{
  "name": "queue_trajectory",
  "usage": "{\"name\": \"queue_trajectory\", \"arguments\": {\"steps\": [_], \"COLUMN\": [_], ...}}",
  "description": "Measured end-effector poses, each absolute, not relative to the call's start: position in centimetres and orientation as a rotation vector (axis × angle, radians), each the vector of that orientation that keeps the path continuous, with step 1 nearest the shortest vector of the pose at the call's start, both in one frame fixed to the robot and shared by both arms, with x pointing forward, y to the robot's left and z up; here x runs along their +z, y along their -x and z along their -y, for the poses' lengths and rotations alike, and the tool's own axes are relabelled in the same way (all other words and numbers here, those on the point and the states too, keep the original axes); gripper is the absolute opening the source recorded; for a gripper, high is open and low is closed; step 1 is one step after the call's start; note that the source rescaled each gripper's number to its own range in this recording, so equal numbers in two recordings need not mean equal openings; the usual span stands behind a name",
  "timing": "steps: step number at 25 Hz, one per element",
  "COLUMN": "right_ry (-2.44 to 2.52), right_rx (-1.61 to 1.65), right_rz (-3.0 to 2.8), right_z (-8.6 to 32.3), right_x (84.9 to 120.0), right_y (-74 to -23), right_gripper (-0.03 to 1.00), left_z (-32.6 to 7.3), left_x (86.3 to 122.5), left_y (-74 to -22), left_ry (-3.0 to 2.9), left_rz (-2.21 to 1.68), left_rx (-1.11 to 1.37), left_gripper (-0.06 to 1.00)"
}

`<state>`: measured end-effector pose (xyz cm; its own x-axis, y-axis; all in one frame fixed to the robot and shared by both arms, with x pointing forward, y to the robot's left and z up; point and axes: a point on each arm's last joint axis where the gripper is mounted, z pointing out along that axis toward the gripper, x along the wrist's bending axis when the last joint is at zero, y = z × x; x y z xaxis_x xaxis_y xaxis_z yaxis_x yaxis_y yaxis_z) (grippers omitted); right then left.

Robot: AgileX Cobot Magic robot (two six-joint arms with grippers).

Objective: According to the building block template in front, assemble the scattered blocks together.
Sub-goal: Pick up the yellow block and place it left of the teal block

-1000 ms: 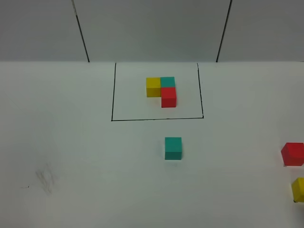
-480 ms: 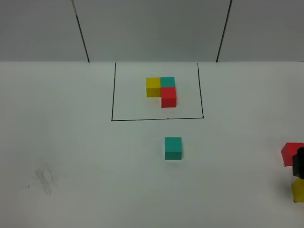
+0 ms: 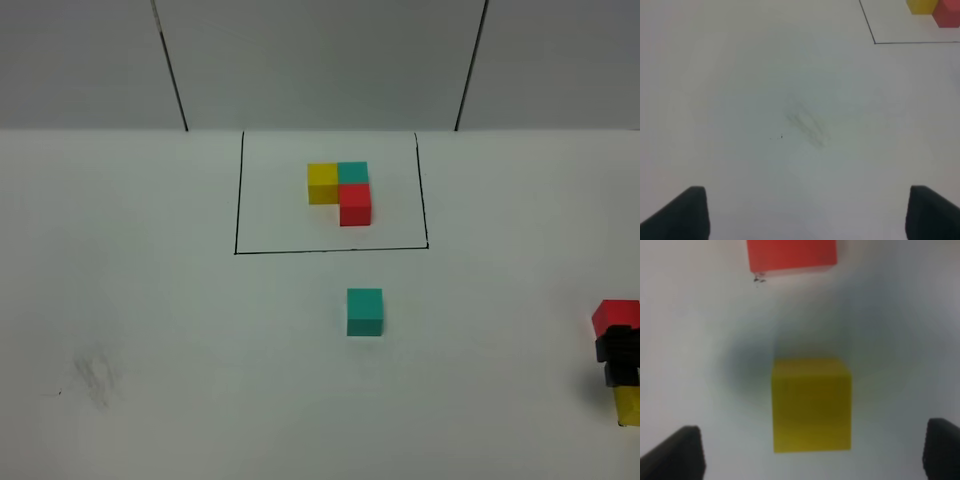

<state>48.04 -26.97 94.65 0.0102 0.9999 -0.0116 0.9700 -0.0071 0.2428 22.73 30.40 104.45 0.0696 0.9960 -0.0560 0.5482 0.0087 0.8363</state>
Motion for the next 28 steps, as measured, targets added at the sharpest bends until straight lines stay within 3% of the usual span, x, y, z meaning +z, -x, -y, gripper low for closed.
{"name": "queue_trajectory", "arguments": {"steps": [15,18,22,24,27,28], "right_ry": [-2.165,-2.17,-2.197,-2.209,-2.217,-2.217], "right_rx": [0.135,0.134,0.116,0.102,0.095,0.095], "right_rz": [-2.099,-2.098,-2.099,-2.102,-2.103,-2.103], "right_z": [27.2,27.3,27.2,27.2,27.2,27.2], "right_x": [90.5,90.3,89.8,89.5,89.3,89.3], "right_y": [-49.2,-49.3,-49.3,-49.3,-49.3,-49.3], "right_gripper": [0.86,0.82,0.6,0.43,0.07,0.0], "left_z": [-30.4,-30.4,-30.4,-30.4,-30.4,-30.4], "left_x": [104.5,104.5,104.5,104.5,104.5,104.5], "left_y": [-22.7,-22.7,-22.7,-22.7,-22.7,-22.7], "left_ry": [-1.63,-1.63,-1.63,-1.63,-1.63,-1.63], "left_rz": [-1.567,-1.567,-1.567,-1.567,-1.567,-1.567], "left_rx": [0.789,0.789,0.789,0.789,0.789,0.789], "left_gripper": [0.76,0.76,0.76,0.76,0.76,0.76]}}
